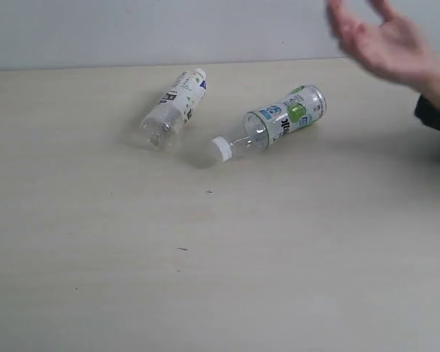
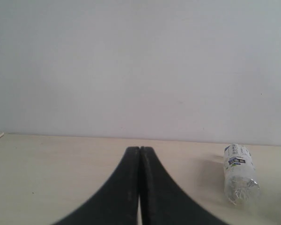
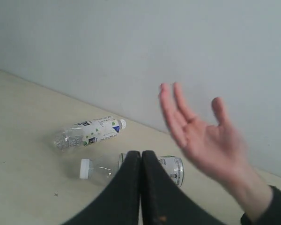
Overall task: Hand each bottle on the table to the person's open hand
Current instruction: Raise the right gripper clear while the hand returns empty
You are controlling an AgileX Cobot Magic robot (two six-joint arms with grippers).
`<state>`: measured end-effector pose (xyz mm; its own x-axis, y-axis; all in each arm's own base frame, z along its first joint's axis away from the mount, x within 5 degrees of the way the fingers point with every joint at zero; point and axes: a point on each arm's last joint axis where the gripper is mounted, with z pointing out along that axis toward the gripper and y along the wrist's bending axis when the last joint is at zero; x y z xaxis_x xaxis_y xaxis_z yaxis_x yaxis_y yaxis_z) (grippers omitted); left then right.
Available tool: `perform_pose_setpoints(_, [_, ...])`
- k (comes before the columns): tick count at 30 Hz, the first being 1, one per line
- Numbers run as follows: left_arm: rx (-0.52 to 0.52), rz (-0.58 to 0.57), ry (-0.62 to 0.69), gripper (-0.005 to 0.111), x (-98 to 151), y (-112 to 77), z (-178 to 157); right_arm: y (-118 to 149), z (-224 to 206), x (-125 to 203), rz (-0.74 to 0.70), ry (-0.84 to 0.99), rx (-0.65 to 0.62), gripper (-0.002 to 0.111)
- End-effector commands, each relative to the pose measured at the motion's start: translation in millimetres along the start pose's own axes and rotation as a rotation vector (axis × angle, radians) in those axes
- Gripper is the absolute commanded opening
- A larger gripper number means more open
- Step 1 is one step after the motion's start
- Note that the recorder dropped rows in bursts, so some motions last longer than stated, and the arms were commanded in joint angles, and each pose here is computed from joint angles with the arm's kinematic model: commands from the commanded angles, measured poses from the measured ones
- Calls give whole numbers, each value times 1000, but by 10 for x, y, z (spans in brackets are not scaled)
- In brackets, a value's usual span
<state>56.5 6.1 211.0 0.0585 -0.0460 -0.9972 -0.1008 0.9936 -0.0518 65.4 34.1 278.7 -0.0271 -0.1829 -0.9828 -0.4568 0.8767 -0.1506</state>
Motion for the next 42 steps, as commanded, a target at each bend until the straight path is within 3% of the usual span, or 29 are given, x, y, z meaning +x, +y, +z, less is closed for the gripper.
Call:
perform_pose_setpoints(1, [8, 3, -7, 0, 2, -4, -5, -1, -10, 1, -5, -14, 4, 0])
perform_pose_setpoints(42, [8, 3, -7, 0, 2, -4, -5, -7, -10, -12, -7, -27, 11, 0])
